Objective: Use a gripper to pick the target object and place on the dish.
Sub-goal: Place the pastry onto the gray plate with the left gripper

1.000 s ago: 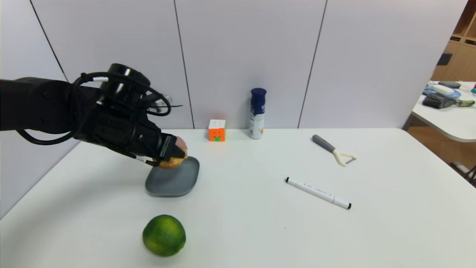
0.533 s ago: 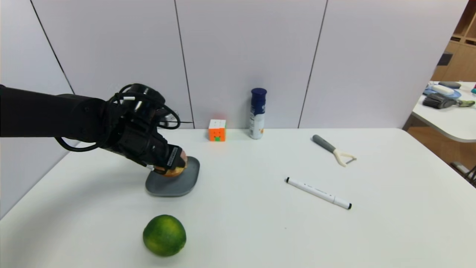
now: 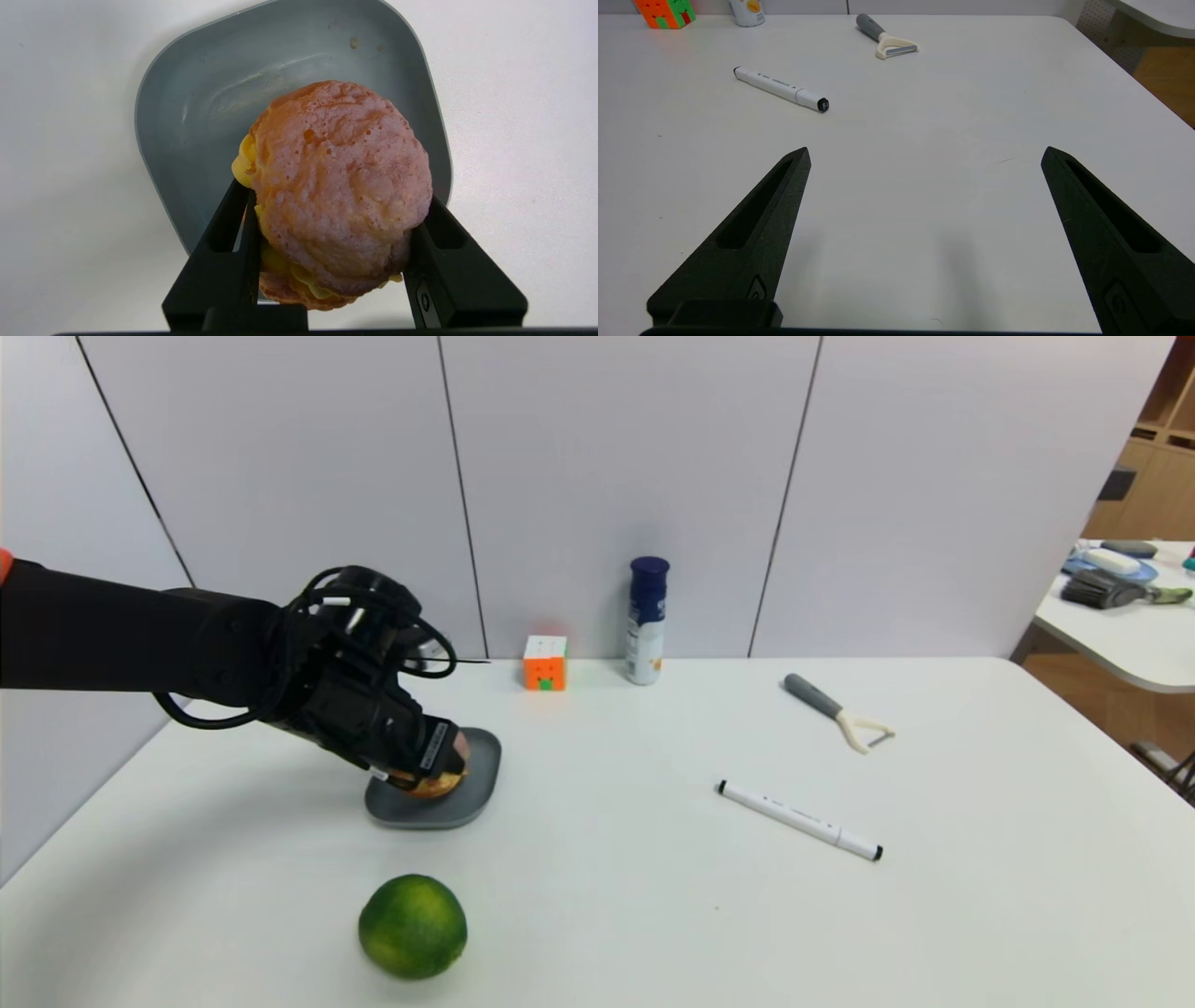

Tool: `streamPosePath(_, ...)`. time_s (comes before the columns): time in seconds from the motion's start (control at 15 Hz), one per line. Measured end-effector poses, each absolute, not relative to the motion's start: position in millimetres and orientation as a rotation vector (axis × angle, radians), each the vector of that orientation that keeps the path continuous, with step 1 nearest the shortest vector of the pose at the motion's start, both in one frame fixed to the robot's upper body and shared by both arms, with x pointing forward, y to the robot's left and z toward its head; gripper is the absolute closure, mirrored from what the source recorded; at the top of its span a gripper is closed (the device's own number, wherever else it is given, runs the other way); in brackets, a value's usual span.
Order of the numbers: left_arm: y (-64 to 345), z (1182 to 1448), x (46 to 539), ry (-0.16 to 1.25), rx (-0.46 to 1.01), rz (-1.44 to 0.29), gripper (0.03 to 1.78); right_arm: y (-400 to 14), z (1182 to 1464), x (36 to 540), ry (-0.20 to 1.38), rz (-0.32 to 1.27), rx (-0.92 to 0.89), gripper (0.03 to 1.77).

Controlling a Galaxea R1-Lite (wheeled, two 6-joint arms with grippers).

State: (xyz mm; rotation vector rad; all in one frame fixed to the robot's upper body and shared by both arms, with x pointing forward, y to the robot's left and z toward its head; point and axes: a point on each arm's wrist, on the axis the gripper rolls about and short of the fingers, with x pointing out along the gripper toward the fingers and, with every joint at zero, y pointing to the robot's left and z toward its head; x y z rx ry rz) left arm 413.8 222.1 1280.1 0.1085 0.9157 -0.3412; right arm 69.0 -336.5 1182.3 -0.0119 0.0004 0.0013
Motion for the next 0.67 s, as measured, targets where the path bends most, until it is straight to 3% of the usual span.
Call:
streamPosePath(0.13, 221.8, 1279.8, 413.5, 0.917, 0.111, -0.342, 0.96, -336.5, 1182.3, 69.0, 0.000, 0.001, -0.011, 0.09)
streamPosePath(0.4, 222.2, 1278.8, 412.5, 0.920, 0.118, -0.343, 0.61, -336.5, 1182.3, 69.0, 0.000, 0.001, -0.011, 0.09)
streamPosePath(0.67, 222.5, 1280.5, 411.5, 0.916, 0.117, -0.343, 0.40, -336.5, 1182.3, 69.0, 0.000, 0.001, -0.012, 0.09)
